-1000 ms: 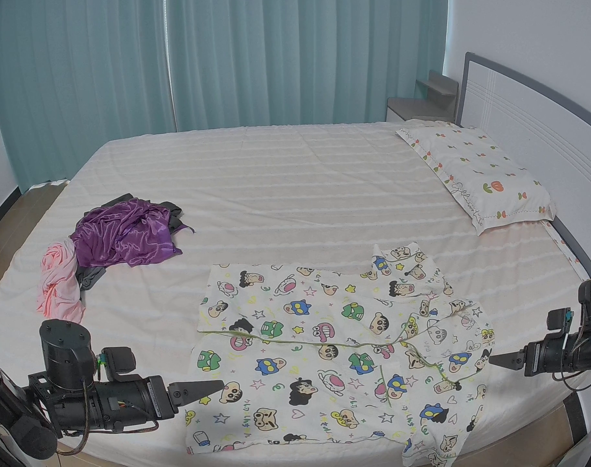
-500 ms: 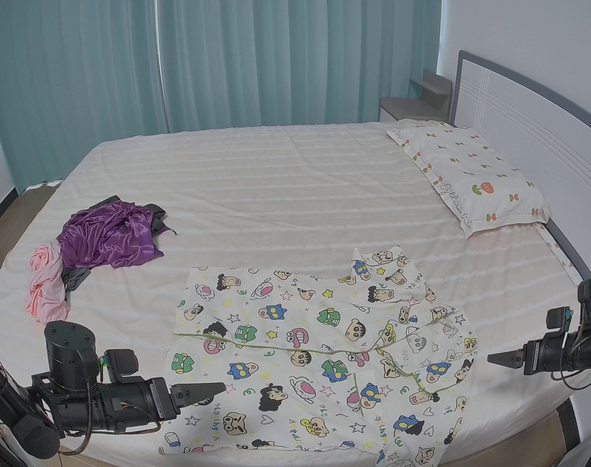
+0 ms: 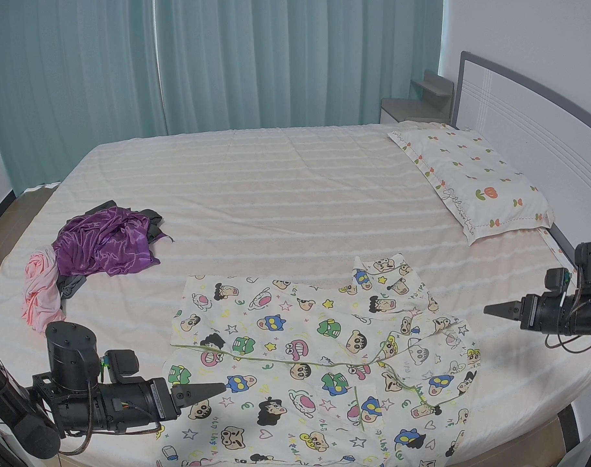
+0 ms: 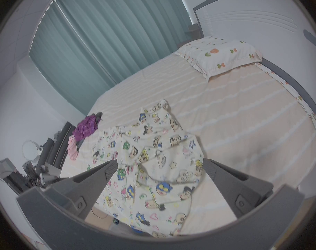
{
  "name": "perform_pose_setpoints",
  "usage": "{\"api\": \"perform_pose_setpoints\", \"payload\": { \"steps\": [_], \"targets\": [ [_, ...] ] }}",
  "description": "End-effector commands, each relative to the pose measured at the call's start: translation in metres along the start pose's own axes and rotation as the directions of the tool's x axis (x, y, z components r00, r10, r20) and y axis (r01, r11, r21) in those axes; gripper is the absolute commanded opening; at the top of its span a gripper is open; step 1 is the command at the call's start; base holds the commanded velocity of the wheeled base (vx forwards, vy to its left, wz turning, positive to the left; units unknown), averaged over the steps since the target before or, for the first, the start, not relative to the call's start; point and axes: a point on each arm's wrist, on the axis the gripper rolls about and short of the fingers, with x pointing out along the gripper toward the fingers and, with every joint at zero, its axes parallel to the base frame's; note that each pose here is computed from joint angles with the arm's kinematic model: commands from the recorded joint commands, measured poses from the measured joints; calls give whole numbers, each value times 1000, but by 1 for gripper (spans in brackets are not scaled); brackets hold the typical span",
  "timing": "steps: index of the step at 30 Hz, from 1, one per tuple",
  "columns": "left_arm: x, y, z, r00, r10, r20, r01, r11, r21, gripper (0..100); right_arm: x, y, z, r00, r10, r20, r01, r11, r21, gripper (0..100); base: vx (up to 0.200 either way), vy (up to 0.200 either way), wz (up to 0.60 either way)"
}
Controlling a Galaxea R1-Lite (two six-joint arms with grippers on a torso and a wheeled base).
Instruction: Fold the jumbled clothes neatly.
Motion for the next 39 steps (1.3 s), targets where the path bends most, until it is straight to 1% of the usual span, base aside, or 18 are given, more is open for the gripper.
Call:
{"api": "perform_pose_setpoints", "payload": {
  "steps": [1, 3, 4, 7, 9, 10, 11, 12, 16, 18, 19, 23, 28, 30, 34, 35, 39],
  "targets": [
    [1, 1, -1, 1000, 8, -9, -8, 1000, -4, 100, 52, -6, 14, 997, 11, -75, -9, 1000, 20, 100, 0, 0, 0],
    [1, 2, -1, 1000, 8, -10, -9, 1000, -5, 100, 66, -9, 17, 996, 12, -86, -10, 1000, 23, 100, 0, 0, 0],
    [1, 2, -1, 1000, 9, -11, -10, 1000, -5, 100, 80, -13, 23, 996, 8, -90, -5, 1000, 29, 100, 0, 0, 0],
    [3, 3, -1, 1000, 13, -15, -13, 1000, -7, 100, 101, -16, 32, 996, 0, -85, 5, 999, 52, 100, 0, 0, 0],
    [4, 3, -1, 1000, 16, -18, -16, 1000, -9, 100, 123, -17, 41, 997, -17, -70, 22, 997, 77, 100, 0, 0, 0],
    [4, 3, -1, 1000, 16, -18, -16, 1000, -9, 100, 123, -17, 41, 997, -17, -70, 22, 997, 77, 100, 0, 0, 0],
    [3, 3, -2, 1000, 16, -20, -16, 1000, -8, 100, 140, -16, 47, 998, -36, -55, 40, 996, 80, 100, 200, 0, 0],
    [3, 3, -2, 1000, 16, -20, -16, 1000, -8, 100, 143, -16, 47, 998, -39, -56, 43, 996, 80, 100, 200, 0, 0],
    [4, 4, -2, 999, 24, -23, -24, 1000, -12, 100, 187, -14, 55, 998, -56, -34, 59, 995, 77, 100, 200, 0, 0],
    [4, 5, -2, 999, 26, -23, -26, 1000, -14, 100, 195, -13, 55, 998, -59, -31, 61, 995, 77, 100, 0, 0, 0],
    [4, 5, -2, 999, 30, -24, -31, 999, -14, 100, 209, -10, 58, 998, -63, -16, 64, 995, 73, 100, 0, 0, 0],
    [4, 6, -2, 999, 33, -20, -33, 999, -15, 100, 238, -6, 65, 996, -81, 27, 80, 996, 50, 100, 0, 0, 0],
    [4, 7, -2, 999, 36, -23, -37, 999, -18, 100, 260, -5, 69, 993, -99, 71, 96, 995, 37, 100, 0, 0, 0],
    [4, 7, -3, 999, 36, -23, -37, 999, -18, 100, 275, -3, 75, 985, -120, 121, 118, 993, 24, 100, 0, 0, 0],
    [4, 7, -3, 999, 38, -23, -38, 999, -21, 100, 294, 5, 82, 978, -117, 171, 118, 993, 4, 100, 0, 0, 0],
    [3, 7, -3, 999, 39, -24, -39, 999, -21, 100, 300, 9, 82, 978, -115, 176, 117, 993, -3, 100, 0, 0, 0],
    [3, 8, -3, 999, 40, -24, -41, 999, -22, 100, 312, 15, 76, 982, -114, 151, 120, 992, -31, 100, 0, 0, 0]
  ]
}}
